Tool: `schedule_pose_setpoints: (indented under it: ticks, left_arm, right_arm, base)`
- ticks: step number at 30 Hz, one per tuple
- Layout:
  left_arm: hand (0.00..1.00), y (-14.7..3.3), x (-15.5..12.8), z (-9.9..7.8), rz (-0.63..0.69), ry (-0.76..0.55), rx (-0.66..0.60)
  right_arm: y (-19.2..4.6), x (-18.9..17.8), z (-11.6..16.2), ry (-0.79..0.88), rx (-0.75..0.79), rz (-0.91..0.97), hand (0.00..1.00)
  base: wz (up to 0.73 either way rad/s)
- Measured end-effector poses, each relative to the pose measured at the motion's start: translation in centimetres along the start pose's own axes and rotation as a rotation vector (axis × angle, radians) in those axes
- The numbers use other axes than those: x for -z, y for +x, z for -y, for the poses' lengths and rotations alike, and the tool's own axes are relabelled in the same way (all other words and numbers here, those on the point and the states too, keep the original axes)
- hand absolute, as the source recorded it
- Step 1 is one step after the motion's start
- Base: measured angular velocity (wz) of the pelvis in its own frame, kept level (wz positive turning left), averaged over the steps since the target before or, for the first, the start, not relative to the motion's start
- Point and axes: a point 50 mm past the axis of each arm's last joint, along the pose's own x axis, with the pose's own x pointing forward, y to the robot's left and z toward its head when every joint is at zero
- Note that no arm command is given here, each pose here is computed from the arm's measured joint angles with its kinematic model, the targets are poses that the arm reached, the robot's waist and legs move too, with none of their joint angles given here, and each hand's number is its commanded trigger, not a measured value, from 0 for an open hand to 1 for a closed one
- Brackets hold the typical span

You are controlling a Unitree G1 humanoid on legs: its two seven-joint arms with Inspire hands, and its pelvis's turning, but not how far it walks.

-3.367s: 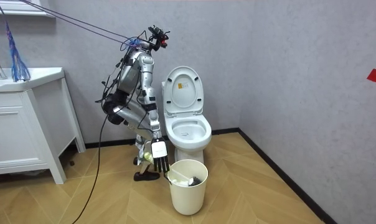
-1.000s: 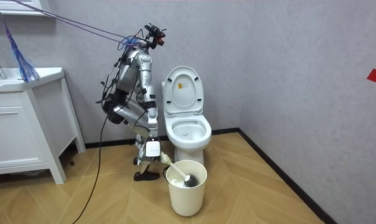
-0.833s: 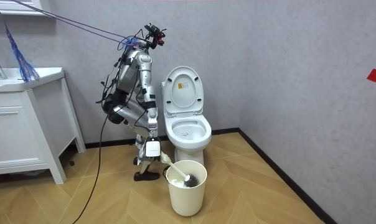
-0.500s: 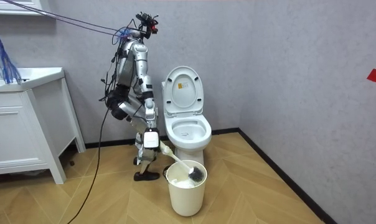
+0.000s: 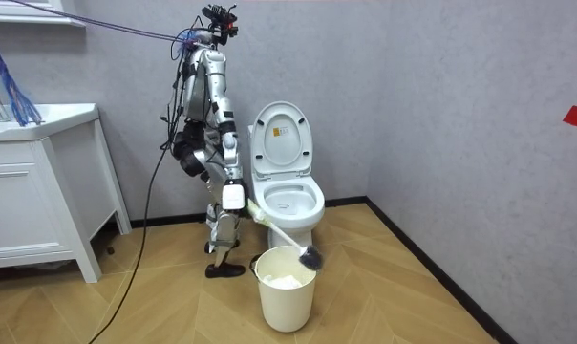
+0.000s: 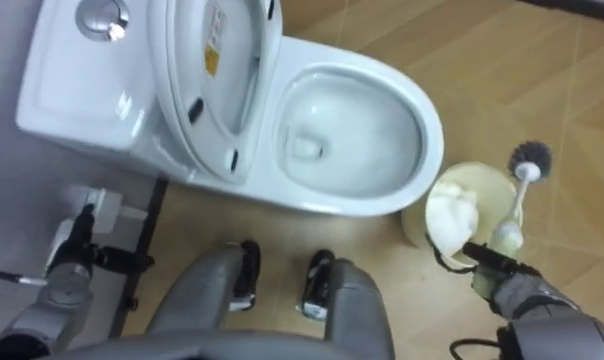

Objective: Brush toilet

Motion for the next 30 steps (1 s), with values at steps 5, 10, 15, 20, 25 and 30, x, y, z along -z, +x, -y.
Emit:
schedule_pose_setpoints:
  ticks: [5,10,15,20,25,30]
  left_arm:
    - [0.0,-1.2,1.3,-0.7,0.002,-0.011,-0.067]
    - [0.0,-2.7,0.9,-0.7,0.067,-0.082,-0.132]
    - [0.0,-4.2,0.2,-1.5,0.192,-0.003,-0.206]
    - [0.0,-5.5,-1.4,-1.7,0.316,0.003,-0.248]
    - [0.0,-6.8,-4.4,-2.3,0.513,0.066,-0.288]
    - [0.0,-7.7,-6.7,-2.6,0.666,0.181,-0.335]
  right_arm:
    - [0.0,1.3,0.6,-0.088,0.012,0.042,1.0]
    - [-0.6,2.1,-0.5,-0.218,0.008,0.137,1.0]
    - [-1.7,2.0,-1.0,-0.399,-0.038,0.315,1.0]
    - [-2.6,2.8,-2.0,-0.537,-0.086,0.428,1.0]
    - [-3.0,4.1,-2.7,-0.702,-0.186,0.453,1.0]
    - [-3.1,4.6,-3.2,-0.825,-0.236,0.461,1.0]
  base:
    - [0.09]
    - [0.06]
    - [0.05]
    - [0.02]
    - [0.06]
    - [0.06]
